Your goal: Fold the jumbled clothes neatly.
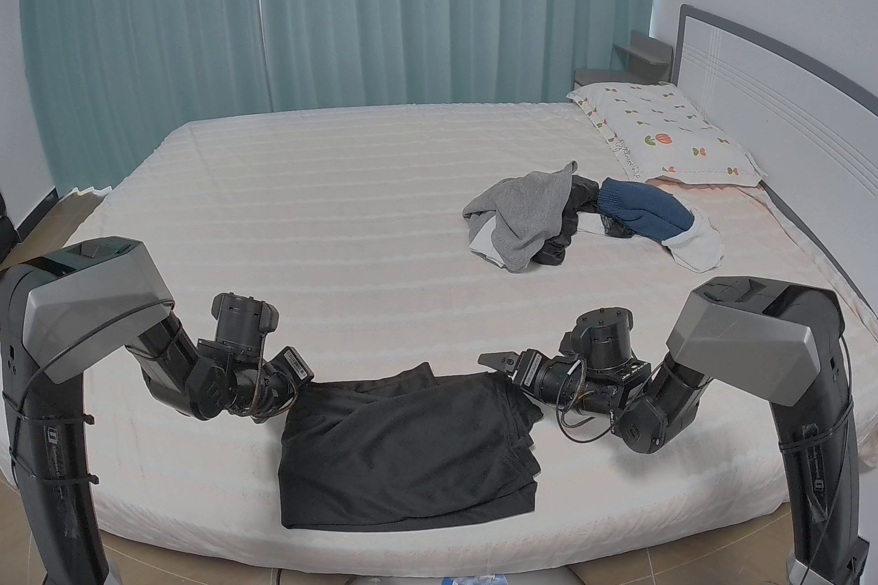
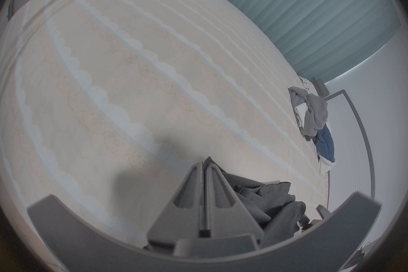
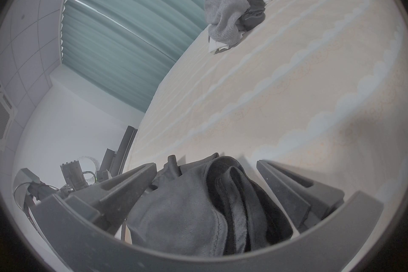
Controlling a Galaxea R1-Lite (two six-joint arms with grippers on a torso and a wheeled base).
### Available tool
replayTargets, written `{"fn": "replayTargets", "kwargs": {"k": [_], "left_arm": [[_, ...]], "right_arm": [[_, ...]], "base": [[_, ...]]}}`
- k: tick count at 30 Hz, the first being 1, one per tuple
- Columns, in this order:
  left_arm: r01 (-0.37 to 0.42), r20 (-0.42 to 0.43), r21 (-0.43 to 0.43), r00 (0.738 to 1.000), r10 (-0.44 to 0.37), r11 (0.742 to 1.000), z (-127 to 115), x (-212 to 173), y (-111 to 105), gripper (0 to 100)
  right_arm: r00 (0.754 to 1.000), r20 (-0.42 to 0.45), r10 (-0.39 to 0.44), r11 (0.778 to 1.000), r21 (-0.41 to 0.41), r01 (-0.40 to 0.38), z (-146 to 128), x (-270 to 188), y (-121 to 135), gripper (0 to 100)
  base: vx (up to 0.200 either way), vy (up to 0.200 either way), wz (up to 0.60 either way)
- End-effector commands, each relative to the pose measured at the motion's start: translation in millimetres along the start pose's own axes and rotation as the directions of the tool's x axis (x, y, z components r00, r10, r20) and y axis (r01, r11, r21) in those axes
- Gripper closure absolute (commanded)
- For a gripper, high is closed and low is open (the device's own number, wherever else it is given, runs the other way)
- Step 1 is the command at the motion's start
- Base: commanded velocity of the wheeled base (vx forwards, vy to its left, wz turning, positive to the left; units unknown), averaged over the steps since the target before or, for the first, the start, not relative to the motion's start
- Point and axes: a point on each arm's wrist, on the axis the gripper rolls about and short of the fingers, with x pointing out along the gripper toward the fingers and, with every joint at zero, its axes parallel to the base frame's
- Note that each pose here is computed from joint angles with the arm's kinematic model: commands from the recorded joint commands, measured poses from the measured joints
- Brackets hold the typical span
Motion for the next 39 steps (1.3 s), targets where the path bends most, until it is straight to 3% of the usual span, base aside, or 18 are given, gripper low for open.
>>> {"fn": "replayTargets", "kwargs": {"k": [1, 3, 4, 13, 33, 34, 39], "left_arm": [[0.004, 0.006, -0.003, 1.000, -0.004, 1.000, 2, -3, -1, 100], [0.001, 0.003, -0.005, 1.000, 0.000, 1.000, 1, -2, 0, 100], [-0.004, 0.002, -0.005, 1.000, 0.004, 1.000, 1, -1, 0, 100], [-0.016, -0.003, -0.007, 1.000, 0.016, 1.000, 0, 2, 4, 100], [-0.016, 0.001, -0.008, 1.000, 0.016, 1.000, 1, 3, 5, 100], [-0.013, 0.001, -0.010, 1.000, 0.013, 1.000, 1, 2, 4, 0], [-0.011, -0.002, -0.013, 1.000, 0.010, 1.000, 2, 1, 6, 0]], "right_arm": [[1.000, -0.011, -0.008, 1.000, -0.001, 0.008, -6, 4, -7, 0], [1.000, -0.009, 0.014, 1.000, -0.005, -0.014, -8, 6, -9, 0], [1.000, -0.007, 0.023, 1.000, -0.005, -0.023, -7, 6, -9, 100], [1.000, -0.009, 0.018, 0.999, -0.035, -0.018, -5, 5, -13, 100], [0.999, 0.032, 0.009, 1.000, -0.014, -0.008, 10, 3, -22, 100], [0.999, 0.034, 0.010, 1.000, -0.014, -0.009, 10, 2, -22, 0], [0.999, 0.034, 0.013, 1.000, -0.012, -0.012, 10, -1, -20, 0]], "base": [[0.000, 0.000, 0.00], [0.000, 0.000, 0.00], [0.000, 0.000, 0.00], [0.000, 0.000, 0.00], [0.000, 0.000, 0.00], [0.000, 0.000, 0.00], [0.000, 0.000, 0.00]]}}
